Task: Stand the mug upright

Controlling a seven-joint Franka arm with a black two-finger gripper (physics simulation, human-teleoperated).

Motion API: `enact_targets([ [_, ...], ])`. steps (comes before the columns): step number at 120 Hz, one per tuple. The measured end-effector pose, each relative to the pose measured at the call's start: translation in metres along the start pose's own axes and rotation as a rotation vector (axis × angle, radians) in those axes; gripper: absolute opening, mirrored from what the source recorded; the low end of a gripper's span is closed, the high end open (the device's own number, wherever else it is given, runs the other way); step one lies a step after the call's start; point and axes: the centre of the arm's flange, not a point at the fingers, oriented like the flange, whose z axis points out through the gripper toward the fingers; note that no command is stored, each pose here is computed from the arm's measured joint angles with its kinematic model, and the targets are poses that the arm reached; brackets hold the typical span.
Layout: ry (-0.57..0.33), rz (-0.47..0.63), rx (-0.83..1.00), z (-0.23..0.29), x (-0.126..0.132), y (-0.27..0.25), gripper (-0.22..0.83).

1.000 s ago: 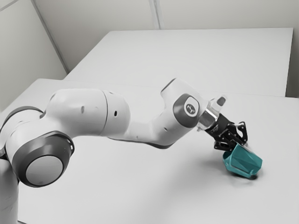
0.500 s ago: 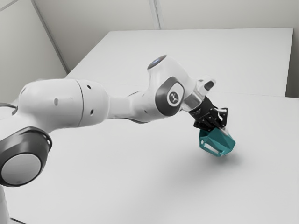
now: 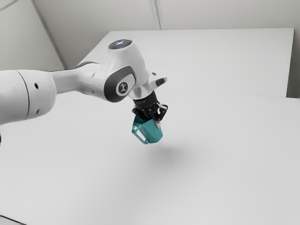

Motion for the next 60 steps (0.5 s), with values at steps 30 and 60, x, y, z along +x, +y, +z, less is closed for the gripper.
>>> enact_targets([
  [30, -0.08, -0.057, 0.084, 0.014, -0.022, -0.061, -0.16],
  [60, -0.117, -0.095, 0.106, 0.038, -0.013, -0.101, -0.16],
])
